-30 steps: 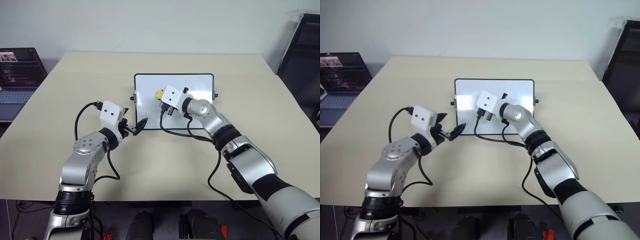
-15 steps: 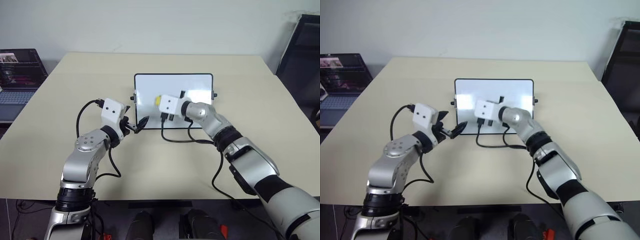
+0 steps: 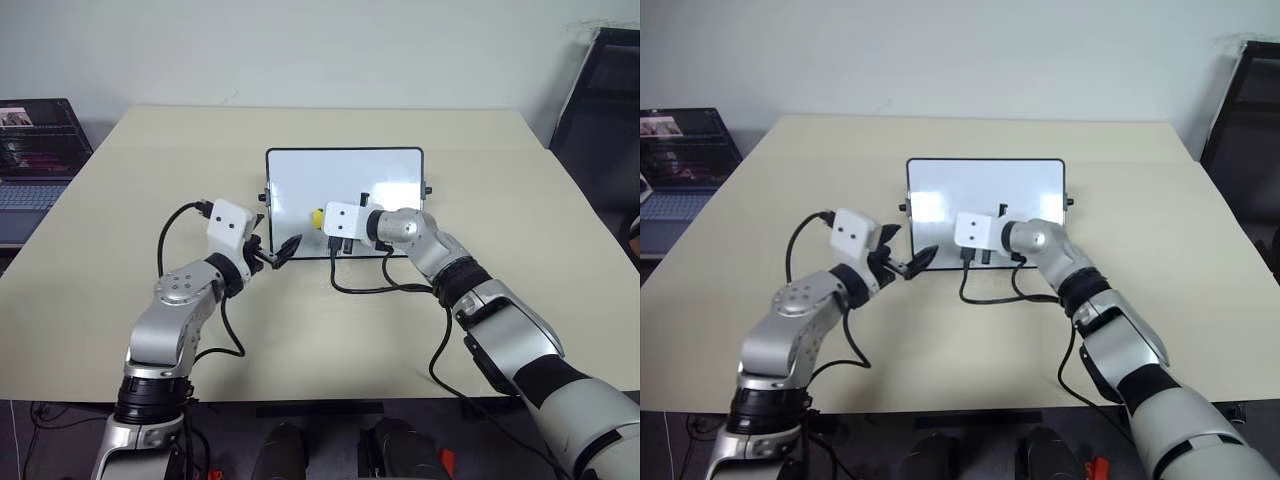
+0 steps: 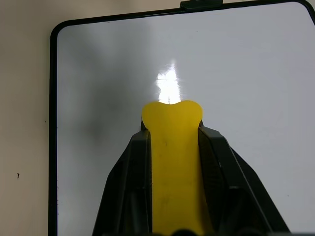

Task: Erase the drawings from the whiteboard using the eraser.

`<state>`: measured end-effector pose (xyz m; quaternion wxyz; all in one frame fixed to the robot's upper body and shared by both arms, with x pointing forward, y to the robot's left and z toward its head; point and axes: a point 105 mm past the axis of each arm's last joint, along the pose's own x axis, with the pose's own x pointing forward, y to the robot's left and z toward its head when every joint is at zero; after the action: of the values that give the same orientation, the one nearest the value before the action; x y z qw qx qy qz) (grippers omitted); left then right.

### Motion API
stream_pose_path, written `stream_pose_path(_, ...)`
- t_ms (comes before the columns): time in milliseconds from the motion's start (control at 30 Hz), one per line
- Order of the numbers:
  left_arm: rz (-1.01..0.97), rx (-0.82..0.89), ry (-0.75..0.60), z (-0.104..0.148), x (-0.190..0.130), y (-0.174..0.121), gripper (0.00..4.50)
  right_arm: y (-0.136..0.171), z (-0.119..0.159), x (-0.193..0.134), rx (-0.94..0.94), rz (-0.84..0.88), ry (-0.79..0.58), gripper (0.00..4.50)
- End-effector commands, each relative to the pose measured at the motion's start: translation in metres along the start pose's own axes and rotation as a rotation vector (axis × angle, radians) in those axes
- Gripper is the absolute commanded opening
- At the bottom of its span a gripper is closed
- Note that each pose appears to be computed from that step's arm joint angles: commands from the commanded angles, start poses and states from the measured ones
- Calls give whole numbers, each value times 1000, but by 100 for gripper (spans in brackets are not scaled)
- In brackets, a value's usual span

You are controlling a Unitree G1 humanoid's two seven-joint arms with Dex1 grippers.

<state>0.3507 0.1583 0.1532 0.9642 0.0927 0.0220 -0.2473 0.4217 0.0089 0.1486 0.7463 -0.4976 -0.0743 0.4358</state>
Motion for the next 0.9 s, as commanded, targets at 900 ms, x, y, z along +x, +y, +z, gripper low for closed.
stream_pose_path(900, -60, 23, -61, 22, 2, -11, 450, -30, 13, -35, 231, -137, -100, 98)
